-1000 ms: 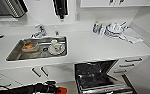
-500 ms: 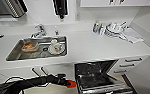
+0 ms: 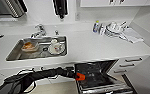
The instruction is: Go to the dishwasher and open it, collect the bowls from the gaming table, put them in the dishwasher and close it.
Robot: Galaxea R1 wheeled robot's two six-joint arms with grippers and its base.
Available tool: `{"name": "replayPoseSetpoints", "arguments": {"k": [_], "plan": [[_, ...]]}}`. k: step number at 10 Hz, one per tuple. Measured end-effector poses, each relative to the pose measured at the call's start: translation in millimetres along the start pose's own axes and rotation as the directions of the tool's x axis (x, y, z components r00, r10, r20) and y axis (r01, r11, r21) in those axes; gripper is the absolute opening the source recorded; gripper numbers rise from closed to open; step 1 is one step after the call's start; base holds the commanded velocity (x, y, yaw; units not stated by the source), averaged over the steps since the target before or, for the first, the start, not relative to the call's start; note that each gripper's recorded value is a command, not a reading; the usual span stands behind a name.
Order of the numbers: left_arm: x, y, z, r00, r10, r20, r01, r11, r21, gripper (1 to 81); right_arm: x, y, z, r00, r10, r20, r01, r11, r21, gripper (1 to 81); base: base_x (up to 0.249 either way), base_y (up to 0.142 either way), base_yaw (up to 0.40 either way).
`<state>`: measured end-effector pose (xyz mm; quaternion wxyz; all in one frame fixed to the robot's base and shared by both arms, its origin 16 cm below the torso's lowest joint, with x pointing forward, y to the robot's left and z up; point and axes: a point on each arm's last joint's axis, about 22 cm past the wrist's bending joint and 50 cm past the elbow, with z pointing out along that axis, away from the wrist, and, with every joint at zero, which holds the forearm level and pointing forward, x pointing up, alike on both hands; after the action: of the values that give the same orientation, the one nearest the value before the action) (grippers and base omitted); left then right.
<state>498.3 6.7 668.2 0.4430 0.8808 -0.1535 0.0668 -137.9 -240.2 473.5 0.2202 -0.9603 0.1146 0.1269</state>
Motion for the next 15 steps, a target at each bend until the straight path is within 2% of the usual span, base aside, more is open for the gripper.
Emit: {"name": "replayPoseSetpoints", "arguments": {"k": [1,4,6,7,8,9,12,13,15], "plan": [[3,15.3,15,0.9999,0.011,0.007,-0.011,0.9997,-0.020,1.0,3,-6,3,1.0000,-0.002,-0.003,0.002,1.0000,0.009,1.0,0.000,0.000,0.000],[13,38.3,51,0.9998,0.013,0.014,-0.013,0.9993,-0.036,1.0,5,-8,4,1.0000,-0.003,-0.005,0.003,0.9999,0.011,1.0,0.000,0.000,0.000],[19,68.2,76,0.9993,0.030,0.022,-0.028,0.9973,-0.067,1.0,5,-11,5,1.0000,-0.003,-0.005,0.003,0.9999,0.016,1.0,0.000,0.000,0.000],[19,84.0,87,0.9981,0.056,0.027,-0.053,0.9948,-0.086,81.1,5,-12,6,1.0000,-0.003,-0.005,0.003,0.9998,0.018,1.0,0.000,0.000,0.000],[19,92.5,94,0.9988,0.036,0.032,-0.033,0.9949,-0.096,81.1,5,-12,6,1.0000,-0.003,-0.005,0.003,0.9999,0.017,1.0,0.000,0.000,0.000],[19,93.6,96,0.9988,0.036,0.033,-0.032,0.9948,-0.097,81.1,5,-11,6,1.0000,-0.003,-0.005,0.003,0.9999,0.016,1.0,0.000,0.000,0.000],[13,83.3,93,0.9990,0.021,0.038,-0.018,0.9961,-0.086,81.1,5,-12,6,1.0000,-0.003,-0.005,0.003,0.9999,0.017,1.0,0.000,0.000,0.000],[3,69.6,86,0.9988,0.006,0.050,-0.002,0.9972,-0.075,81.1,5,-14,5,1.0000,-0.002,-0.006,0.002,0.9997,0.024,1.0,0.000,0.000,0.000],[-14,32.5,54,0.9984,-0.014,0.055,0.016,0.9991,-0.040,81.1,8,-22,-3,1.0000,-0.001,-0.008,0.001,0.9986,0.053,1.0,0.000,0.000,0.000]]}}
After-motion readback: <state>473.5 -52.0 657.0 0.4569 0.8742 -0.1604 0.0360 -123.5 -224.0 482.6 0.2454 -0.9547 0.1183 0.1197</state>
